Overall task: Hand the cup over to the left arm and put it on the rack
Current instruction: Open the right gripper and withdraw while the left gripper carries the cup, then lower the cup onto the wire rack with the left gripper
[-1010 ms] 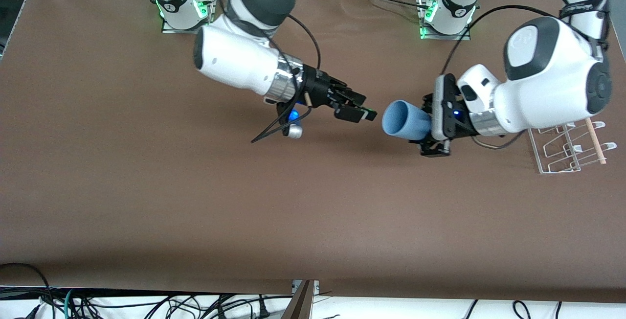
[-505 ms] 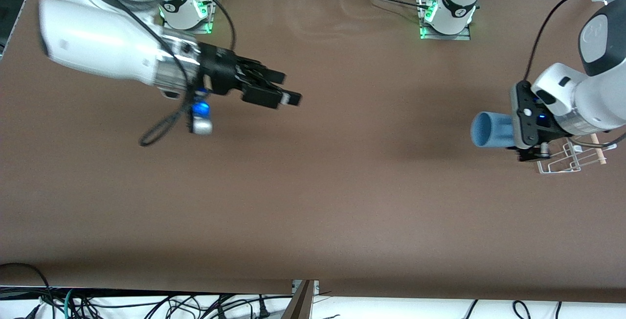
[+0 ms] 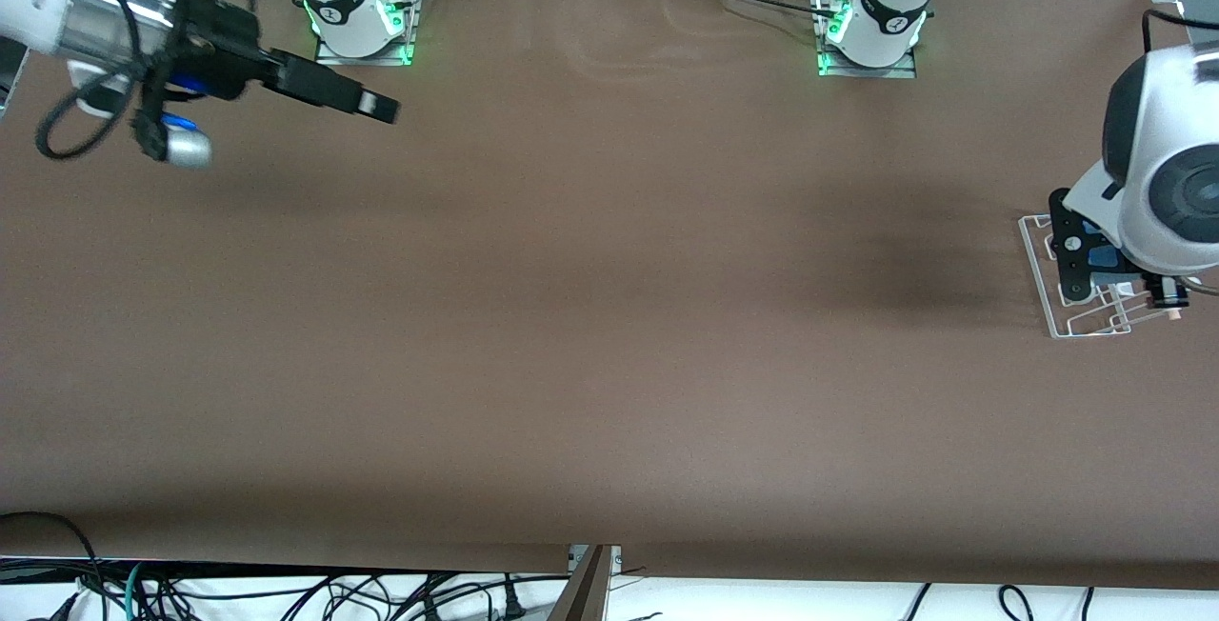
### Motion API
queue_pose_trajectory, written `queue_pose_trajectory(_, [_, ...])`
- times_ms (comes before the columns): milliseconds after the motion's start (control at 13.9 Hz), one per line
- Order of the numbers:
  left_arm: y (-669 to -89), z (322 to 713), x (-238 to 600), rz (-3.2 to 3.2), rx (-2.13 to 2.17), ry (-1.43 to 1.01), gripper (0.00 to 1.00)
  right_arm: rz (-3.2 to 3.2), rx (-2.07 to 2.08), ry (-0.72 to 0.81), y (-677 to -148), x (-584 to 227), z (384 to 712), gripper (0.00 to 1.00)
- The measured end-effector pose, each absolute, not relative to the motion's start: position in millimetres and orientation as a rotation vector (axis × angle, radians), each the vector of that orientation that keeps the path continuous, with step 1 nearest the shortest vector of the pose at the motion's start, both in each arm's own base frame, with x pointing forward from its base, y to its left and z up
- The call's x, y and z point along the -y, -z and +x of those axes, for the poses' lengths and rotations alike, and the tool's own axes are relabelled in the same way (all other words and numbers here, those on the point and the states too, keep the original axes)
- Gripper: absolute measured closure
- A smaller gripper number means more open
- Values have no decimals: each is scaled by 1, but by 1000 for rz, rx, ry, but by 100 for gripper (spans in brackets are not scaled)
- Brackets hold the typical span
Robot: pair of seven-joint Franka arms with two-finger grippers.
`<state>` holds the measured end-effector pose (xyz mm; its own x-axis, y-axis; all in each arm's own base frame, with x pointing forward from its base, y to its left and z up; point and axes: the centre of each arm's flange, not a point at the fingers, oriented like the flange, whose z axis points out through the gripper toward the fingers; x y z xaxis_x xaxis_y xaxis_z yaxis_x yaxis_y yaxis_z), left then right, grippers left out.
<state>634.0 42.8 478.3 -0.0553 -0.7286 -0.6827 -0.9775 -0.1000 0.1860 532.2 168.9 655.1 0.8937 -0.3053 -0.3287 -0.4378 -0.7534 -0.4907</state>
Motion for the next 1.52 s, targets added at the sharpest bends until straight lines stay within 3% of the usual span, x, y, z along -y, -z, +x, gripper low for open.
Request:
queue_pose_trajectory(289, [-408,633,-78,-1653,-1743,-1117,34,-2762,-373,-182,-634,-103,499,0])
queue_pose_trajectory(722, [-354,624,-168,-1579,-1765,-1054,34,-3051,-128,-55,-612,-53,511,0])
queue_pose_trajectory(1227, [-377,545,-163,-1494,-1766,-1169,34,-3232,30,43,-603,-52,528,0])
queue_pose_trajectory(1515, [-357,506,-157,-1362,-1744,-1239,34,-3197,59,58,-610,-59,530,0])
